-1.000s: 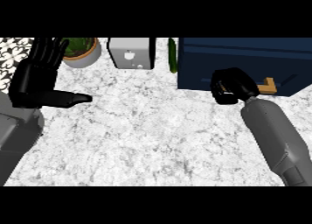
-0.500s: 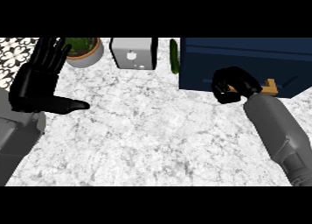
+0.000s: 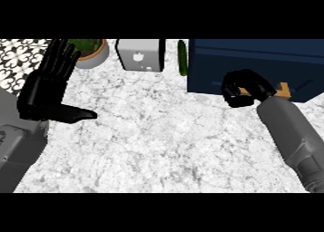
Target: Pick up the cup, place it into the drawer and close the drawer
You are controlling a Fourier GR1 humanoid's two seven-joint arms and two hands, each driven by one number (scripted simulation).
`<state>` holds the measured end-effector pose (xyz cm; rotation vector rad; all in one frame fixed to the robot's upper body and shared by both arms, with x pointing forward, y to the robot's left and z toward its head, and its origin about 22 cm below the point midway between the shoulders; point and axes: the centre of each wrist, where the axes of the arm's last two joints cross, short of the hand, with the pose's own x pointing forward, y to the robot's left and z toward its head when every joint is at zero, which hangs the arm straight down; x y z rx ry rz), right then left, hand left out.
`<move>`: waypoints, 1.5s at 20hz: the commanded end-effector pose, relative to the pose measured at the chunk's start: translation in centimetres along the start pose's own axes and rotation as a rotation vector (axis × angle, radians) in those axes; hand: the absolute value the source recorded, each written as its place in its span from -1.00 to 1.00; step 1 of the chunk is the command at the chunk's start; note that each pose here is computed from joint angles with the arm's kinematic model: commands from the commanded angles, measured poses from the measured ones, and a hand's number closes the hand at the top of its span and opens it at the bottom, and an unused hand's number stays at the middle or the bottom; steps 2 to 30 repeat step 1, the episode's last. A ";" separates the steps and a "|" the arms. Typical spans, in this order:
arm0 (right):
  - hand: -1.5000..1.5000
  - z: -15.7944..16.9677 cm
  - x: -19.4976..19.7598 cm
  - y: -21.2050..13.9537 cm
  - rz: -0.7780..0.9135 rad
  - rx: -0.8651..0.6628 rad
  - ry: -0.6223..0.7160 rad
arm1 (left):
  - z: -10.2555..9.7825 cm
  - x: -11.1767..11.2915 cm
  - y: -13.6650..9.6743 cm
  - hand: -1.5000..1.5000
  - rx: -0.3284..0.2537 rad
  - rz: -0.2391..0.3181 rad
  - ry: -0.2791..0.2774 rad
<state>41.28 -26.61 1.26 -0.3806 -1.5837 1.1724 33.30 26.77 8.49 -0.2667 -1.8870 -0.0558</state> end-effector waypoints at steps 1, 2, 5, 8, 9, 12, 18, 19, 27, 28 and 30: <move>1.00 0.6 -1.0 -5.4 0.026 -0.143 0.128 | 0.0 -0.4 -0.5 -1.00 -0.006 -0.007 -0.006; 1.00 0.6 -1.0 -5.4 0.026 -0.143 0.128 | 0.0 -0.4 -0.5 -1.00 -0.006 -0.007 -0.006; 1.00 0.6 -1.0 -5.4 0.026 -0.143 0.128 | 0.0 -0.4 -0.5 -1.00 -0.006 -0.007 -0.006; 1.00 0.6 -1.0 -5.4 0.026 -0.143 0.128 | 0.0 -0.4 -0.5 -1.00 -0.006 -0.007 -0.006; 1.00 0.6 -1.0 -5.4 0.026 -0.143 0.128 | 0.0 -0.4 -0.5 -1.00 -0.006 -0.007 -0.006; 1.00 0.6 -1.0 -5.4 0.026 -0.143 0.128 | 0.0 -0.4 -0.5 -1.00 -0.006 -0.007 -0.006; 1.00 0.6 -1.0 -5.4 0.026 -0.143 0.128 | 0.0 -0.4 -0.5 -1.00 -0.006 -0.007 -0.006; 1.00 0.6 -1.0 -5.4 0.026 -0.143 0.128 | 0.0 -0.4 -0.5 -1.00 -0.006 -0.007 -0.006; 1.00 0.6 -1.0 -5.4 0.026 -0.143 0.128 | 0.0 -0.4 -0.5 -1.00 -0.006 -0.007 -0.006; 1.00 0.6 -1.0 -5.4 0.026 -0.143 0.128 | 0.0 -0.4 -0.5 -1.00 -0.006 -0.007 -0.006; 1.00 0.6 -1.0 -5.4 0.026 -0.143 0.128 | 0.0 -0.4 -0.5 -1.00 -0.006 -0.007 -0.006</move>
